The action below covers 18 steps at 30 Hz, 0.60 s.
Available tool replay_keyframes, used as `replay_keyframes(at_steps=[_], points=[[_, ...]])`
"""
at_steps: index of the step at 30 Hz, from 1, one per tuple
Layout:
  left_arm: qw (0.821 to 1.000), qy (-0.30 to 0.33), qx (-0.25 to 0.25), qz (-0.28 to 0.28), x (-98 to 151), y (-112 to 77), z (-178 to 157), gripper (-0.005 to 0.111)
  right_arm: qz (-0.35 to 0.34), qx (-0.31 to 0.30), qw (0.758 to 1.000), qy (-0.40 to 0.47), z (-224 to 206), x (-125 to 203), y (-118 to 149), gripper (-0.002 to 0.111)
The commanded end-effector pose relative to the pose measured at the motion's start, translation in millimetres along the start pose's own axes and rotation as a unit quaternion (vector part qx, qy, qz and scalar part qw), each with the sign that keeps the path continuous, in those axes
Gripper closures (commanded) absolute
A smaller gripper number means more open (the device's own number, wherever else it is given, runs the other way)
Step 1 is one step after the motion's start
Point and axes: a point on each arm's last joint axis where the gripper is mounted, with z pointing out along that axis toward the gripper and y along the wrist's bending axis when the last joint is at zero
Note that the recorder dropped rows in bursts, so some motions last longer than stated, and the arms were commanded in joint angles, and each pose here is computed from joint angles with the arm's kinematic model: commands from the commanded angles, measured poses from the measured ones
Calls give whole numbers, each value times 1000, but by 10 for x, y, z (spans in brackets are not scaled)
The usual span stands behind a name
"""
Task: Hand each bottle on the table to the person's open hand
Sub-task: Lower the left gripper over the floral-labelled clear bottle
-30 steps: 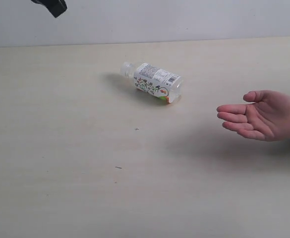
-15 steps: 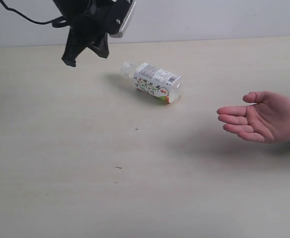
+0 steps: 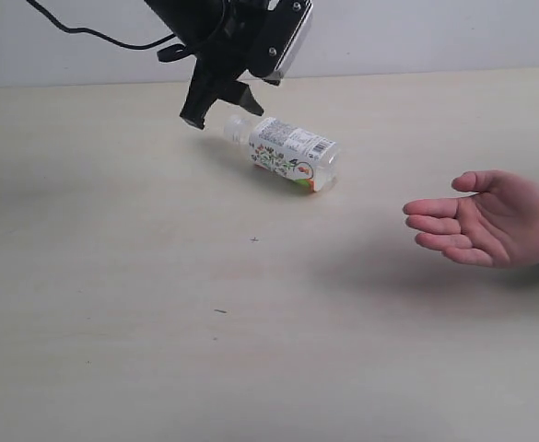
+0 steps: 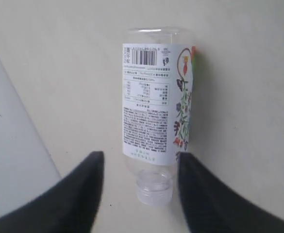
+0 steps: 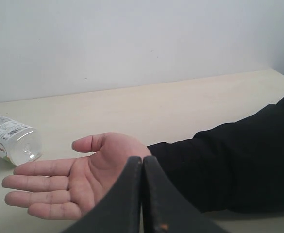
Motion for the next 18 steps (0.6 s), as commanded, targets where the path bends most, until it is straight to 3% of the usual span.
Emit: replay_keyframes(at_steps=[1,4,18], points=[[999,-15,-27,-16,-28,47,48,23,-2,-2,1000,-5,0,5,1,108],[998,-24,-46,-32,-24,69,132,13,-2,-2,1000,-5,0,5,1,108],[998,5,-54,-33,128,-27,596,14,-2,-2,1000,-5,0,5,1,108]])
